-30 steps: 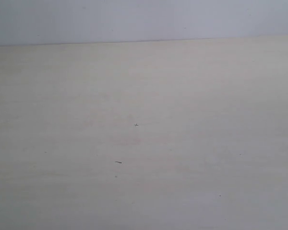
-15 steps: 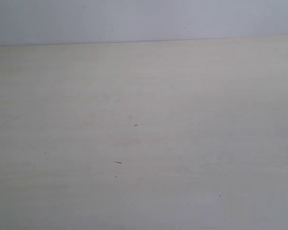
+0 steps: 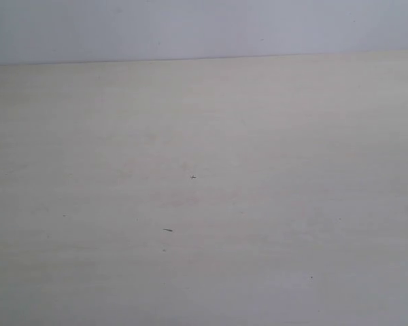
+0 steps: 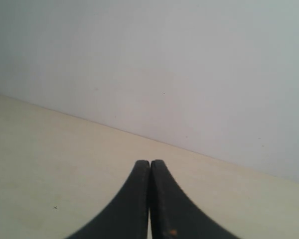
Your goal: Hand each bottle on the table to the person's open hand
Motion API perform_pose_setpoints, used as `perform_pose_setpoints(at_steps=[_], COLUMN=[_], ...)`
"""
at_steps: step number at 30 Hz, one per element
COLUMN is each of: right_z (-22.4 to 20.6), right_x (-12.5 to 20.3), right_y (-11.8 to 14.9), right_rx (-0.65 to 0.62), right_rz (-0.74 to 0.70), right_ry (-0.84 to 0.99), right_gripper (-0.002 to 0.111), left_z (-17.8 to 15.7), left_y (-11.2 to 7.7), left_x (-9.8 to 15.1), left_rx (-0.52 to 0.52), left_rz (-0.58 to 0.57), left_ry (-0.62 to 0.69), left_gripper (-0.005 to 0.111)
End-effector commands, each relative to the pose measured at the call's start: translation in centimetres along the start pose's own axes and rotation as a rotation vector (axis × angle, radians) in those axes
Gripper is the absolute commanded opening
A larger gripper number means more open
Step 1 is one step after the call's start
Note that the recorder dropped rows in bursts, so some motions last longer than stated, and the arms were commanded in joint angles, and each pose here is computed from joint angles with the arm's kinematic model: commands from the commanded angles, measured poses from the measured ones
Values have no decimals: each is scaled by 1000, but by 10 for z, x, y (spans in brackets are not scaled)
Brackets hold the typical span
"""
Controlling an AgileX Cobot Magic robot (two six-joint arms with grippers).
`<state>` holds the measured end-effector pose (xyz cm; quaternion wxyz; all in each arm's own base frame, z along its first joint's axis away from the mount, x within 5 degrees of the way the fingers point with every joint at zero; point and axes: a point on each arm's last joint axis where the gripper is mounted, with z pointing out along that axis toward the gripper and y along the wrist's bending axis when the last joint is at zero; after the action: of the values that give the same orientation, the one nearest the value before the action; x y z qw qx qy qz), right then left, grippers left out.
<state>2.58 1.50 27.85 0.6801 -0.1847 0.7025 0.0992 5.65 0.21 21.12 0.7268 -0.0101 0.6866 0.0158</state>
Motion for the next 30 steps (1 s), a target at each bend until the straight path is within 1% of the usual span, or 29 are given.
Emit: perform_pose_setpoints(at_steps=[1,2,5,8,10,14,16,19,30], right_z=[5,9,18,25,26,28,27,28,28], right_x=[5,9,26,45,51,63,63,66,69], right_y=[-4,-5,-7,-8,-9,-12,-13,-13,-13], right_rx=[55,85,157,215,238,281,299,307,306], right_rz=[-105,-130,-124,-128,-83,56,58,60,55], right_ry=[-57,-93,-164,-180,-174,-150,-149,-112,-83], right_gripper=[0,0,0,0,0,0,0,0,0], left_z=[0,0,0,0,0,0,0,0,0], left_y=[0,0,0,0,0,0,0,0,0], left_x=[1,1,1,1,1,1,1,1,1], left_rx=[-3,-3,-3,-3,-3,-3,-3,-3,-3], left_rz=[-8,-8,-8,-8,-8,-8,-8,-8,-8], left_ry=[-1,-1,-1,-1,-1,-1,-1,-1,-1], left_gripper=[0,0,0,0,0,0,0,0,0])
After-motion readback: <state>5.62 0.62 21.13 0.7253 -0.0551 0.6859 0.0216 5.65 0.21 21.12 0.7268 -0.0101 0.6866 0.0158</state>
